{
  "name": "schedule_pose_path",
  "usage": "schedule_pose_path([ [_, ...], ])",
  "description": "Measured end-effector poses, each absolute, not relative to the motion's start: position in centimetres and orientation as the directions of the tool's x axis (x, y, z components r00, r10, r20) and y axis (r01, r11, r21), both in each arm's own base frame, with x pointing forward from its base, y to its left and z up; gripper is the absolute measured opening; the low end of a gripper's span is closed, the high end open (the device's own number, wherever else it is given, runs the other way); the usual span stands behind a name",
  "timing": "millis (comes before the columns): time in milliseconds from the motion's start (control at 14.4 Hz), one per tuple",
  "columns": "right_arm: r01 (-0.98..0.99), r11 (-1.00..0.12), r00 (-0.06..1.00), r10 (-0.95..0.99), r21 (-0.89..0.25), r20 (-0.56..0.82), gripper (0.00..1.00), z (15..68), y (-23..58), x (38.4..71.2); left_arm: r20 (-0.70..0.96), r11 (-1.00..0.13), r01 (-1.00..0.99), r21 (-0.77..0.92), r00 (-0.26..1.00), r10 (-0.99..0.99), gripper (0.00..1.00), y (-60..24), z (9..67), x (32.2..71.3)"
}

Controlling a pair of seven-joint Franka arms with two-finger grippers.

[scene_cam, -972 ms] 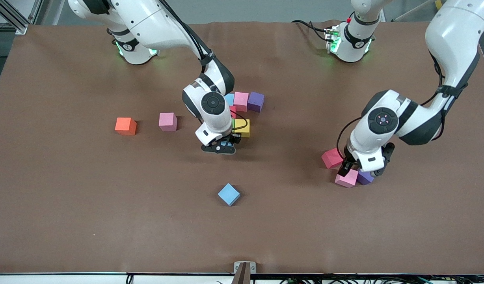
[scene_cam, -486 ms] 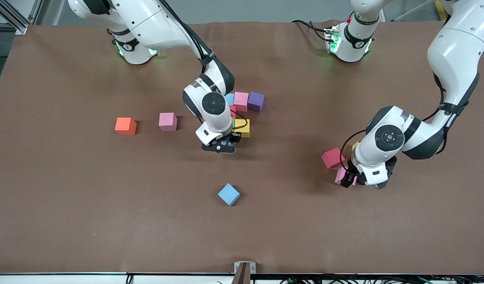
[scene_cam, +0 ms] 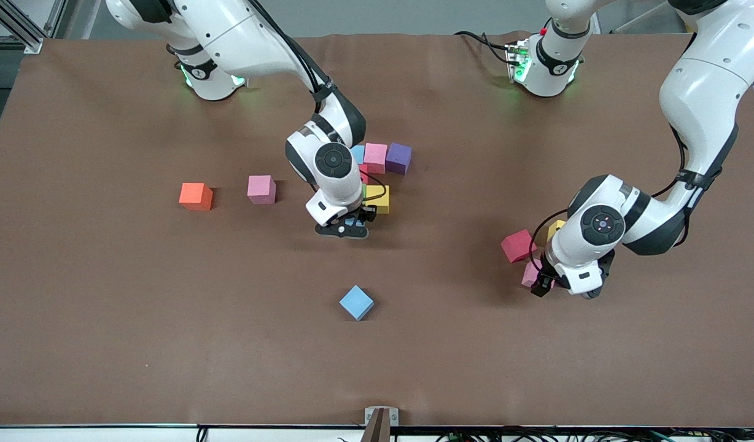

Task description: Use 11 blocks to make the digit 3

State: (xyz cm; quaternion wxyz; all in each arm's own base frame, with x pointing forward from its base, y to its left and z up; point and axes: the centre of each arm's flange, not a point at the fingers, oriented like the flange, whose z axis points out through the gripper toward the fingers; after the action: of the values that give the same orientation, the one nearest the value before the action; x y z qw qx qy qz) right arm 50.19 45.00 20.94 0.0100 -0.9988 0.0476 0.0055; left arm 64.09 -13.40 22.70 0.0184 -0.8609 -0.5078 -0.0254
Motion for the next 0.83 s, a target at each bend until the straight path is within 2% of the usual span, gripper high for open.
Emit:
schedule_pose_path([
  [347, -0.095, -0.995, 0.995, -0.095, -0.025, -0.007, 0.54, 21.0, 45.1, 50.3, 0.049, -0.473, 0.881, -0.013, 0.473, 0.88, 1.0, -12.6, 21.0, 64.0],
  [417, -0.095, -0.995, 0.995, -0.095, -0.025, -0.007, 0.54, 21.0, 45.1, 50.3, 0.046, -0.472, 0.881, -0.012, 0.472, 0.88, 0.95, -12.6, 20.8, 64.0],
  [486, -0.095, -0.995, 0.995, -0.095, -0.025, -0.007, 0.54, 21.0, 45.1, 50.3, 0.045, -0.469, 0.883, -0.012, 0.469, 0.882, 0.94, -12.6, 20.7, 64.0],
  [556, -0.095, -0.995, 0.995, -0.095, -0.025, -0.007, 0.54, 20.9, 45.1, 50.3, 0.044, -0.466, 0.885, -0.012, 0.466, 0.884, 0.89, -12.6, 20.7, 64.0],
  [764, -0.095, -0.995, 0.995, -0.095, -0.024, -0.008, 0.54, 20.9, 45.1, 50.3, 0.045, -0.447, 0.894, -0.001, 0.447, 0.893, 0.58, -12.6, 21.0, 64.2],
  [833, -0.095, -0.995, 0.995, -0.095, -0.023, -0.009, 0.54, 20.8, 45.1, 50.3, 0.045, -0.423, 0.906, 0.01, 0.422, 0.906, 0.56, -12.8, 21.4, 64.4],
])
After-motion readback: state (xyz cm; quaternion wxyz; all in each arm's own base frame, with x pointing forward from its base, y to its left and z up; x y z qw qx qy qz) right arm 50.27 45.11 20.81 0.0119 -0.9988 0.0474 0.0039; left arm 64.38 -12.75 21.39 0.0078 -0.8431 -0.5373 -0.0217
